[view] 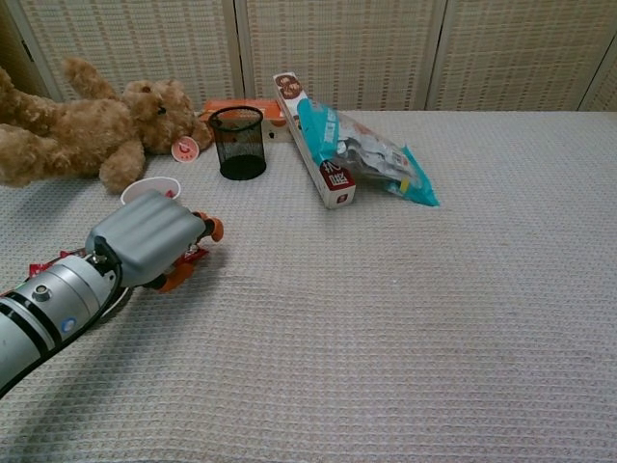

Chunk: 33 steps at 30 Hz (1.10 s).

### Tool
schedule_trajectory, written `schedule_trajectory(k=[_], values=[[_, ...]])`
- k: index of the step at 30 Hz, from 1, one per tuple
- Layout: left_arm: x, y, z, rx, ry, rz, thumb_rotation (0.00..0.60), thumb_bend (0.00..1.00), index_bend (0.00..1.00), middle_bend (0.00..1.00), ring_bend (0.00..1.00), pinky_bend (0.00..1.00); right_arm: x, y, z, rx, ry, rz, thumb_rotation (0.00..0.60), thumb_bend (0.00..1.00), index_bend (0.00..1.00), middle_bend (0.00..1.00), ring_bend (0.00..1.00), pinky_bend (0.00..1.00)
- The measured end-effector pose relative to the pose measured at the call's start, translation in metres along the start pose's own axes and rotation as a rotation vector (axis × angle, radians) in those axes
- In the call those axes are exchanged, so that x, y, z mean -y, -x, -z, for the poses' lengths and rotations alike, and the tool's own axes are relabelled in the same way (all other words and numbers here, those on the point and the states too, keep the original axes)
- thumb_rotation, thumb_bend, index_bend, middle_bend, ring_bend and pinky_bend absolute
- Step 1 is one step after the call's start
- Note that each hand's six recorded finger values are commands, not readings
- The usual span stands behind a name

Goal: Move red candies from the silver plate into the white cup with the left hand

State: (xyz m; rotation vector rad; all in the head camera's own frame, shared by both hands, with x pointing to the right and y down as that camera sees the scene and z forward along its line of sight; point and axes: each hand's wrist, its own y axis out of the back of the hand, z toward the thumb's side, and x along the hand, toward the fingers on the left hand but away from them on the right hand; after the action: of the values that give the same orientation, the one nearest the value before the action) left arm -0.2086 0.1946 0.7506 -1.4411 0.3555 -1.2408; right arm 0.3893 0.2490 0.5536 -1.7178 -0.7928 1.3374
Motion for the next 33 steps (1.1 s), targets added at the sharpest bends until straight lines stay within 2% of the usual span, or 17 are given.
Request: schedule_trajectory(k=[11, 16, 22, 28, 33], values=[[0.006, 0.002, 0.002, 0.000, -0.036, 0.015, 0.600, 0.43, 0.36, 0.46, 0.76, 1.00, 0.000, 0.000, 0.000, 0.000, -0.002, 0.001, 0.600, 0.07, 0.00, 0.00, 0.00, 0.00], [0.002, 0.004, 0.003, -0.002, -0.035, -0.005, 0.600, 0.43, 0.43, 0.55, 0.76, 1.00, 0.000, 0.000, 0.000, 0.001, -0.001, 0.003, 0.600, 0.07, 0.00, 0.00, 0.00, 0.00], [-0.004, 0.007, 0.006, -0.004, -0.033, -0.026, 0.600, 0.43, 0.46, 0.57, 0.76, 1.00, 0.000, 0.000, 0.000, 0.000, -0.001, 0.002, 0.600, 0.07, 0.00, 0.00, 0.00, 0.00], [-0.016, 0.015, 0.011, -0.007, -0.018, -0.062, 0.600, 0.43, 0.46, 0.57, 0.76, 1.00, 0.000, -0.001, 0.000, 0.000, -0.002, 0.003, 0.600, 0.07, 0.00, 0.00, 0.00, 0.00], [-0.037, 0.023, 0.021, -0.018, 0.025, -0.104, 0.600, 0.43, 0.46, 0.57, 0.76, 1.00, 0.000, 0.000, -0.001, -0.002, -0.002, 0.001, 0.600, 0.07, 0.00, 0.00, 0.00, 0.00]])
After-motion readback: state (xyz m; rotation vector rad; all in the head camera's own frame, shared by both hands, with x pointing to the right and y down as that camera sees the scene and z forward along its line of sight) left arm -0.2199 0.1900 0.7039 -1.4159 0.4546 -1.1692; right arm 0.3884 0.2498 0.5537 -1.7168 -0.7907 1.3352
